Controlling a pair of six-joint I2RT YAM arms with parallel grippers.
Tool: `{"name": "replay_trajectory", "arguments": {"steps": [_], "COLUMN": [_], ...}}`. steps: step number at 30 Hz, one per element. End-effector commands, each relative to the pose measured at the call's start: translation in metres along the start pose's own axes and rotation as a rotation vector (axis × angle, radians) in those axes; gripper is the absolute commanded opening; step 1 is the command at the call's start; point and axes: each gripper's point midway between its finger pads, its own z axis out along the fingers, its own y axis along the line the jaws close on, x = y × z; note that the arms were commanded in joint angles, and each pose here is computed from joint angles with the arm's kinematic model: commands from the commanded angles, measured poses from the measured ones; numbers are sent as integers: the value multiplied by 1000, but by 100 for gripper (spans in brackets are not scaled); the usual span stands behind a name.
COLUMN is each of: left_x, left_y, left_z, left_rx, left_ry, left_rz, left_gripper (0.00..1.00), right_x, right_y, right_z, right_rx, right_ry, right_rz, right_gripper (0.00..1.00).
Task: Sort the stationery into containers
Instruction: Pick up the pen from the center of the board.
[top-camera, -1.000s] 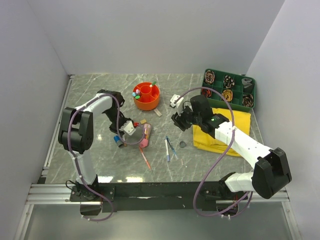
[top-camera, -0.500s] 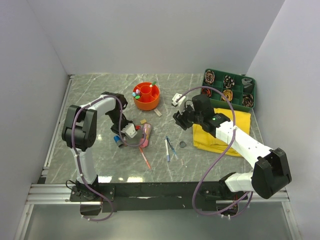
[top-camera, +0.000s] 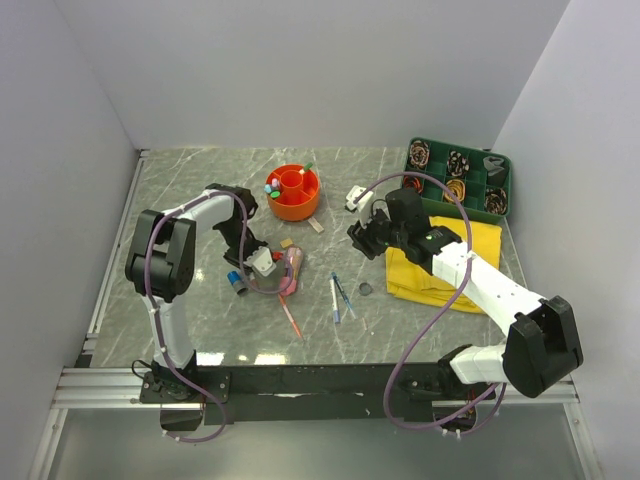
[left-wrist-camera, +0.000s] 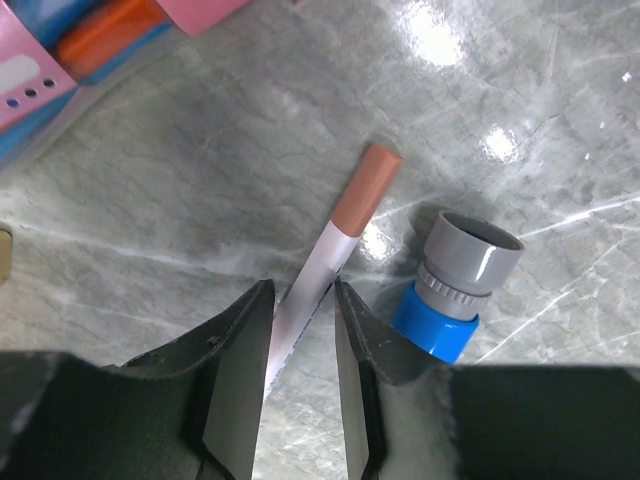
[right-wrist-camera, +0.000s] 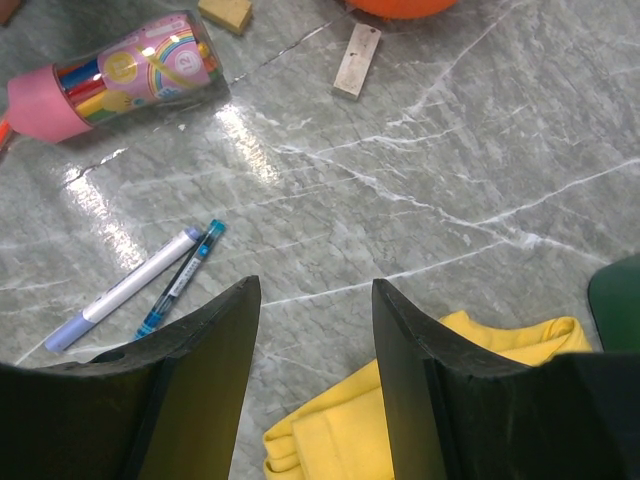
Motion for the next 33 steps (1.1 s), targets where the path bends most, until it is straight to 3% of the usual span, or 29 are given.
{"name": "replay_trajectory", "arguments": {"steps": [1,4,11,15,16,26,29,33], "left_x": [-9,-9,-10,-14,-16,-25,-23,-49], "left_y": [11,14,20,24,23,48,62,98], "left_z": [18,23,25,22,19,-54,-84,-141], "left_rx": [24,-4,-27,-24,-14,-103,-202,-397], "left_ry": [-36,-32,-37,-52,-66,-116,-118,-190], "left_rz": [326,292,244,184,139,-31,-90,-46], "left_gripper": [36,29,25,2,1,1,1,1], "right_x": [-11,-13,-17,-20,-21,-39,-40,-44], "right_y": [-9,-10,-12,-13,-14,-25,-27,-30], "right_z": [-4,-2,1,4,4,11,16,20], "right_rx": [32,31,27,25,26,26,24,24], "right_ry": [-46,-50,-51,-56,-57,-54,-46,-42], "right_rz": [-6,-1,9,16,19,22,17,26], "right_gripper": [57,57,57,57,57,57,57,57]}}
